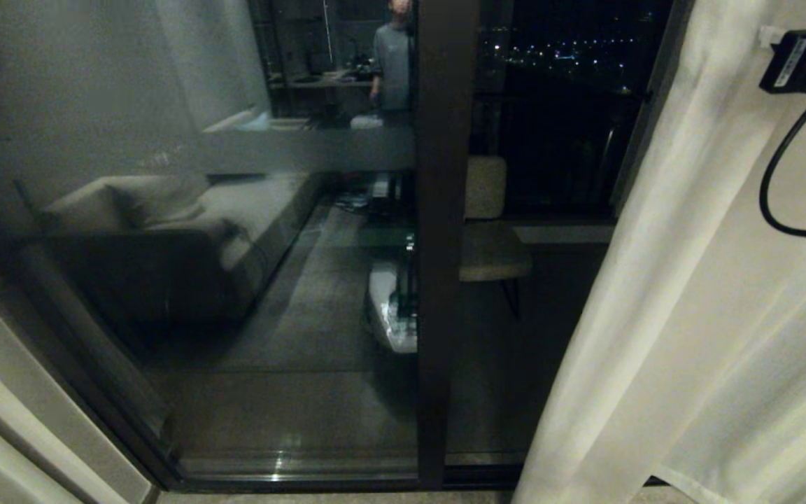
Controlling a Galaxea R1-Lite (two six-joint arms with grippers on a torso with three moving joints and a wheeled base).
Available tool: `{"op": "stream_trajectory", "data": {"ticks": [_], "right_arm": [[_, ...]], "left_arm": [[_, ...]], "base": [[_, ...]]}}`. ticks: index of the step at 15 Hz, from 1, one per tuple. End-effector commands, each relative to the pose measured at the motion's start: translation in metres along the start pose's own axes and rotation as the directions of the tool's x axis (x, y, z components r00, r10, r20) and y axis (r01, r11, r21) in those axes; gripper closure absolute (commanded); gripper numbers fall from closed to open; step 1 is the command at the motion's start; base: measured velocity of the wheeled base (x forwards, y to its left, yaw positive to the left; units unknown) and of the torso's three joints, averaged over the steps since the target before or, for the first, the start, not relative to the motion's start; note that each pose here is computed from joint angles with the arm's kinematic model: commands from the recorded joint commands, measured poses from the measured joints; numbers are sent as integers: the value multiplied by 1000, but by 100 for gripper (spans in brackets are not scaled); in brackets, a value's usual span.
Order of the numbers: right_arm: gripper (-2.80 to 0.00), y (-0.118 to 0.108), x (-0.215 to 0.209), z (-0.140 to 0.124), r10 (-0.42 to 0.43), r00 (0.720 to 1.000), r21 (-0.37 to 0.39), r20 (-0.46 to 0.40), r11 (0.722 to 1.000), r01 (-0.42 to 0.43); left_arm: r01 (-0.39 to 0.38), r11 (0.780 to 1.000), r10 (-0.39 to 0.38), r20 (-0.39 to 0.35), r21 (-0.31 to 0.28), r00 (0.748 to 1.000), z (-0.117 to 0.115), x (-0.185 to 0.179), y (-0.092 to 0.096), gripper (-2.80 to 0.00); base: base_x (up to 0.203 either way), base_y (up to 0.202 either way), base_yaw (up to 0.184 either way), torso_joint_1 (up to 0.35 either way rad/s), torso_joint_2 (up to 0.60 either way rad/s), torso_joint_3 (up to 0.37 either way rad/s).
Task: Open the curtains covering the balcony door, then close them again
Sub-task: Close the inner curtains on both sides
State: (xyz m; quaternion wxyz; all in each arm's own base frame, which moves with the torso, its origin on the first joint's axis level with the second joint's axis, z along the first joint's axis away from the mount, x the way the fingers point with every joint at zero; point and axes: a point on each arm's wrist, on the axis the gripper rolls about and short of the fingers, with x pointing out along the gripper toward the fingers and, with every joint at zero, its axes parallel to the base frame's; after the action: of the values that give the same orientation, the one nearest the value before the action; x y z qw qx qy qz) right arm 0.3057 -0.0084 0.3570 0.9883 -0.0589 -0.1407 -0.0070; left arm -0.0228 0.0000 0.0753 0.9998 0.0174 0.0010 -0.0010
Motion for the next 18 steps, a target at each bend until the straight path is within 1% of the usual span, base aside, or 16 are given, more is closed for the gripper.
{"op": "stream_trajectory", "data": {"ticks": [1,3,18], "right_arm": [[0,6,4,-3,18,1000,5,6,1000,-18],[0,10,4,-3,29,1000,8,9,1000,-29],[0,10,6,-4,29,1000,9,9,1000,-29]], "left_arm": [[0,1000,0,1,0,1000,0,0,0,0],[0,1000,0,1,0,1000,0,0,0,0],[-2,1000,2,1,2,1000,0,0,0,0]], "base": [[0,196,2,3,-4,2],[0,189,0,0,3,1],[0,190,2,2,2,3]]}}
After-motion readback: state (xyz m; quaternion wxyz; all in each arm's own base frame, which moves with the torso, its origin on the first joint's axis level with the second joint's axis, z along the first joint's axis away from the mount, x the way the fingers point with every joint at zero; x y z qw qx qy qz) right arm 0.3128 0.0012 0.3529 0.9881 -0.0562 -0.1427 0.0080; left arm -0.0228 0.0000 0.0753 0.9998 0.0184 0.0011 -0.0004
